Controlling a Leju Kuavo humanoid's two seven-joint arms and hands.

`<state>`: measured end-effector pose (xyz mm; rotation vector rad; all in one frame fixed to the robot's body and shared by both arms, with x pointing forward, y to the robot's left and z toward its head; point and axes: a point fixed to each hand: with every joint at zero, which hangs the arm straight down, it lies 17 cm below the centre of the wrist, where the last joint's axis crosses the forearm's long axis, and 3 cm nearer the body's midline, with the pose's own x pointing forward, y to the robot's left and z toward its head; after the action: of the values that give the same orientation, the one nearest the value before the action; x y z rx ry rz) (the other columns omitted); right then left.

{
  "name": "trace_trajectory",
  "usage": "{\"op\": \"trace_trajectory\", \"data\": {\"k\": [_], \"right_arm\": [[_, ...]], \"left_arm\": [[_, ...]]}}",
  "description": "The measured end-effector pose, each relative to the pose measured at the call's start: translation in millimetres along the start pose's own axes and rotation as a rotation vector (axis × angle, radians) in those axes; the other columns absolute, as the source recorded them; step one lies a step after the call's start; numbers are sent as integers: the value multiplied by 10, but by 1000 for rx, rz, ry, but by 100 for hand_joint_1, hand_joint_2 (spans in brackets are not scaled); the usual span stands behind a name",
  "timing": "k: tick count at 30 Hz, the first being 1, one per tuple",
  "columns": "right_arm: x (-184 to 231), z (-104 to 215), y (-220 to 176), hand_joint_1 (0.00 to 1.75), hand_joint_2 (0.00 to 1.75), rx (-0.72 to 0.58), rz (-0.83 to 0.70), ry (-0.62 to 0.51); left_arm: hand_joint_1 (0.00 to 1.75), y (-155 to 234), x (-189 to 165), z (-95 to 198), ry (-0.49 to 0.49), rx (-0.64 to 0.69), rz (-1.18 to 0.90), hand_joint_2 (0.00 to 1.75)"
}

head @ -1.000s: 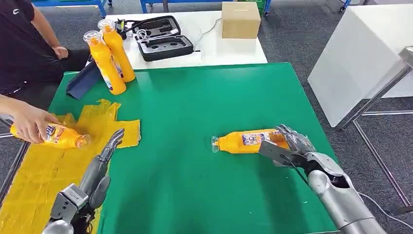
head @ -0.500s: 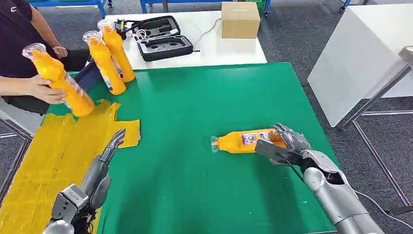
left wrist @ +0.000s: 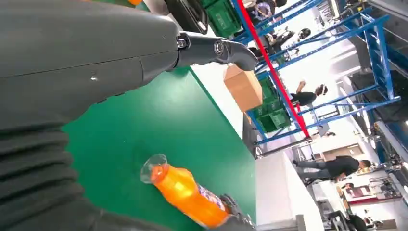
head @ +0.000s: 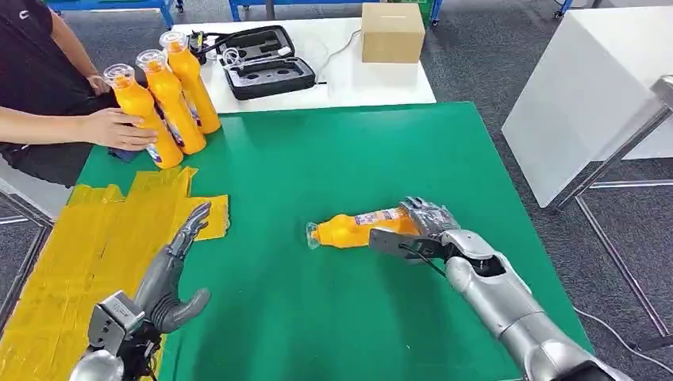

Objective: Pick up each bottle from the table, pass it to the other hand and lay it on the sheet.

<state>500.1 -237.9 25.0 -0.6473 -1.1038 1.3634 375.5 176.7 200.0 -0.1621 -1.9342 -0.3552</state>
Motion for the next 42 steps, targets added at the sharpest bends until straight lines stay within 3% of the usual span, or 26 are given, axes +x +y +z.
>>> {"op": "trace_trajectory", "data": {"k": [14,32,33,34,35,42], "right_arm": [[104,-82,35,0,175,24,33,-11],[133,-249,228,2,175,129,186,-6],[140,-248,290,106,175,141,197,-6],[148,-254,339,161,175,153,209,-5],[148,-257,373,171,175,160,214,-2],[212,-262,645,173,175,204,268,-4]], "left_arm": [[0,7,12,-8,-4,2,9,175],[0,-16,109,-117,-42,-20,53,175],[0,-20,116,-126,-45,-22,56,175],[0,-30,121,-139,-48,-26,58,175],[0,-42,128,-152,-50,-29,61,175],[0,-104,187,-218,-70,-51,74,175]]}}
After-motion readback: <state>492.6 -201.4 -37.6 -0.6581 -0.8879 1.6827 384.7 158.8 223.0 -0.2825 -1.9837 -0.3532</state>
